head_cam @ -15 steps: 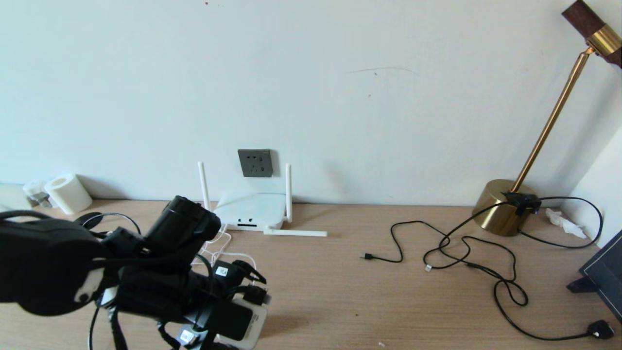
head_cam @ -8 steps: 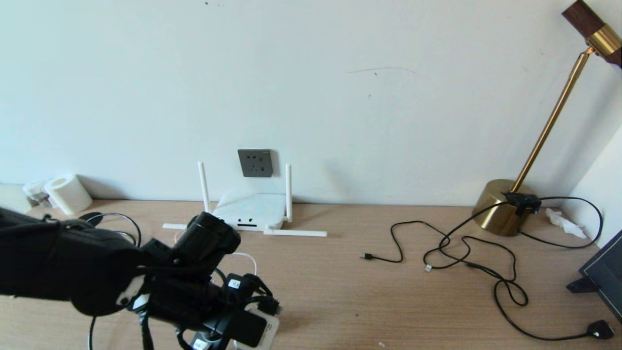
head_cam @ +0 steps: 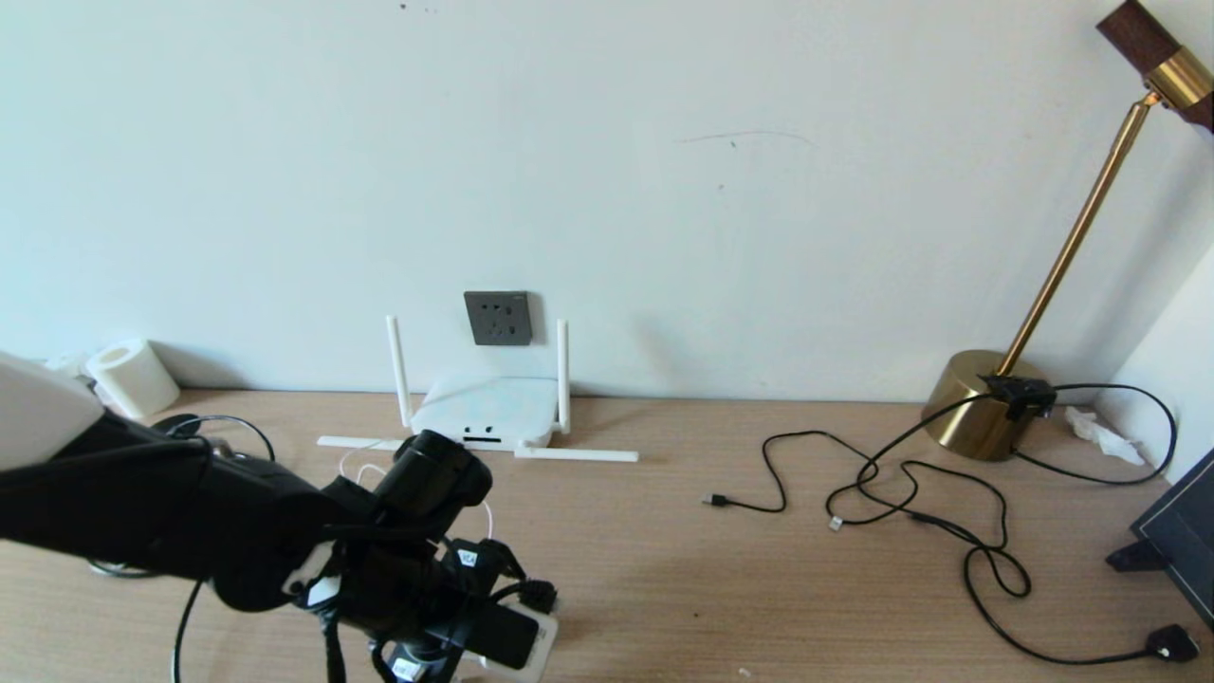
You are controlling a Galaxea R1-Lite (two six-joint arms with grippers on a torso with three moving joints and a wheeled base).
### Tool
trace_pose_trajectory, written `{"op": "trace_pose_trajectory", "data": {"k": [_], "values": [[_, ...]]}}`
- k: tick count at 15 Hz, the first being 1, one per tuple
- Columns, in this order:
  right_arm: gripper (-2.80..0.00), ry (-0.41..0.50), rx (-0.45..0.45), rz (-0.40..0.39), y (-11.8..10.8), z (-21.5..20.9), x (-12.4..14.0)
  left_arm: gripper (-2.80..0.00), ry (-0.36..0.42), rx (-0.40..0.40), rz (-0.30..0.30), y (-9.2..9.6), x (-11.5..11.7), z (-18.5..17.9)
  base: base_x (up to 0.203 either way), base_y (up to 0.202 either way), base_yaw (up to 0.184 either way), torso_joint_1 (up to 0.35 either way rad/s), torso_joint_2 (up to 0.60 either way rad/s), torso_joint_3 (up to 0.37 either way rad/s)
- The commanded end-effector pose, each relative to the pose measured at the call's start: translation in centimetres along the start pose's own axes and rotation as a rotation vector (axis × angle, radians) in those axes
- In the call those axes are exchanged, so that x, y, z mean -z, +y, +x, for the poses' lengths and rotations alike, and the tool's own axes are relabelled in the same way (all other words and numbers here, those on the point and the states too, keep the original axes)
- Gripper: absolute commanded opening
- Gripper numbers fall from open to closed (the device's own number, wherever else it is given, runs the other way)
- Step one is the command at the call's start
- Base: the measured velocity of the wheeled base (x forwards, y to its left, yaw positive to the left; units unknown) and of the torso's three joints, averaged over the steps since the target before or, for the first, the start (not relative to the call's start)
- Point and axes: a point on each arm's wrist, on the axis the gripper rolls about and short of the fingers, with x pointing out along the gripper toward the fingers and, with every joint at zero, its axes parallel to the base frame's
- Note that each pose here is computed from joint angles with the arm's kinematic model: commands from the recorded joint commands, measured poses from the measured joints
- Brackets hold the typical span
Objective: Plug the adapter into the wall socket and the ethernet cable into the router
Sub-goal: Pick up plug
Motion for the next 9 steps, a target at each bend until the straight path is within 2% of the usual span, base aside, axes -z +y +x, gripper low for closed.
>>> {"op": "trace_pose_trajectory", "data": {"k": [1,7,9], "values": [[0.00,0.001,0.001,0.000,0.00,0.01,-0.01,0.00,0.011,-0.004,0.008,0.06,0.03,-0.08,0.000,0.000,0.000,0.000,0.00,0.000],[0.00,0.002,0.001,0.000,0.00,0.01,0.00,0.00,0.079,-0.026,-0.004,0.45,0.22,-0.19,0.000,0.000,0.000,0.000,0.00,0.000],[0.00,-0.001,0.001,0.000,0.00,0.00,-0.01,0.00,0.102,-0.028,-0.063,0.44,0.12,-0.04,0.000,0.000,0.000,0.000,0.00,0.000]]}}
